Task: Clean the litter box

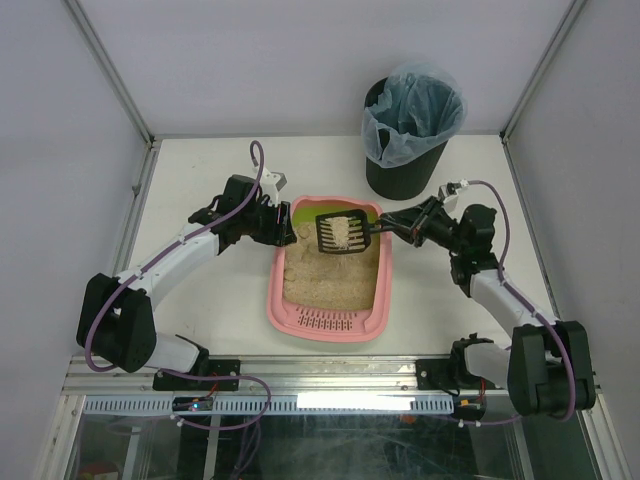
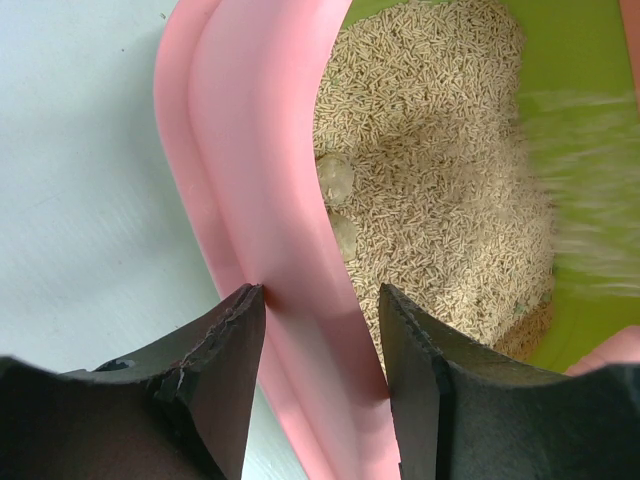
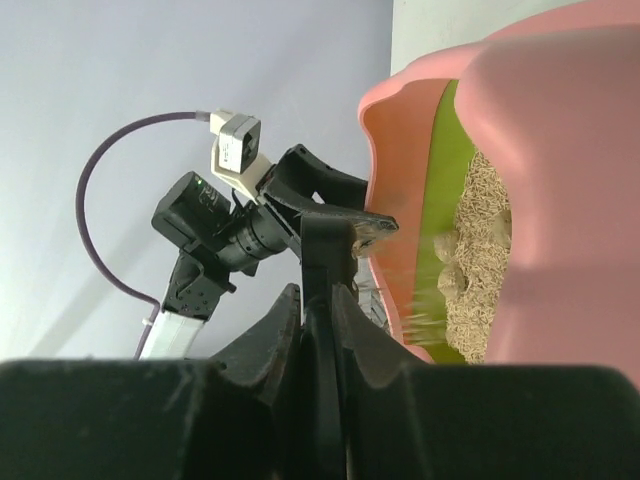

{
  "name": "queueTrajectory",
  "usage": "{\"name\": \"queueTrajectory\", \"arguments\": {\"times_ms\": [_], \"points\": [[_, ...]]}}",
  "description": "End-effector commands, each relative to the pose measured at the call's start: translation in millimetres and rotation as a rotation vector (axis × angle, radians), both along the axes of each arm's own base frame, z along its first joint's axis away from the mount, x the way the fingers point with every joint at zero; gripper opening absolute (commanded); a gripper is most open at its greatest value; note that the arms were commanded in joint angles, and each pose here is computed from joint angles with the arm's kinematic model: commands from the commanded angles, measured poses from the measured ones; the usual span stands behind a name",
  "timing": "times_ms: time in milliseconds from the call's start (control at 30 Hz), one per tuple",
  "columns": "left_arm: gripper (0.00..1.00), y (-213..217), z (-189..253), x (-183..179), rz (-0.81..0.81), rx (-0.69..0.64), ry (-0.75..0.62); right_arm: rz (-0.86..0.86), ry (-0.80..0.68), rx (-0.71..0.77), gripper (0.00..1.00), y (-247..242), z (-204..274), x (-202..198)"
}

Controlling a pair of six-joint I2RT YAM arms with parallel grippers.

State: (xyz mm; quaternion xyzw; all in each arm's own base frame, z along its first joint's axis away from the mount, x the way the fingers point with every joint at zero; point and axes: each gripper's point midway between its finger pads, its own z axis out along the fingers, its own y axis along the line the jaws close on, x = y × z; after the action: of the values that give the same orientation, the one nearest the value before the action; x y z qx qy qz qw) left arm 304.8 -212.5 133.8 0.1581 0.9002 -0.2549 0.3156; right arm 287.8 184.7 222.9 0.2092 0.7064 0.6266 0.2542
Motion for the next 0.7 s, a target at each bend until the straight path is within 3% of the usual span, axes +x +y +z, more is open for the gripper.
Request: {"name": "queueTrajectory", "arguments": {"times_ms": [0,33,167,267,300,400,500,533,600,667], "points": [[0.49,-8,21,11,-0.029,-0.026,-0.073,-0.073,-0.048,0.016,0.00,-11,15,5],[0.49,-8,21,11,-0.030,-0.026,-0.073,-0.105,-0.057,0.018,0.00,-13,18,7],[0.49,-8,21,12,-0.028,-0.023,-0.075,0.140,-0.173,-0.104,0.00,32,32,-9],[0.49,-9,20,10,-0.033,-0.027,-0.065,-0.087,-0.082,-0.070,0.00,-1,17,7],[0.49,-8,20,10,-0.031,-0.025,-0.067,-0.078,-0.109,-0.055,0.00,-1,21,5],[0.49,-7,22,12,-0.027,-0.022,-0.075,0.169,-0.175,-0.085,0.00,33,33,-10],[0.49,-9,20,10,-0.035,-0.029,-0.065,-0.066,-0.086,-0.075,0.00,2,18,9],[0.49,-9,19,10,-0.036,-0.027,-0.063,-0.071,-0.114,-0.067,0.00,1,21,6],[0.49,-7,20,11,-0.028,-0.021,-0.071,0.082,-0.167,-0.094,0.00,23,32,-4],[0.49,-7,21,12,-0.028,-0.020,-0.076,0.095,-0.135,-0.142,0.00,26,25,-2]]}}
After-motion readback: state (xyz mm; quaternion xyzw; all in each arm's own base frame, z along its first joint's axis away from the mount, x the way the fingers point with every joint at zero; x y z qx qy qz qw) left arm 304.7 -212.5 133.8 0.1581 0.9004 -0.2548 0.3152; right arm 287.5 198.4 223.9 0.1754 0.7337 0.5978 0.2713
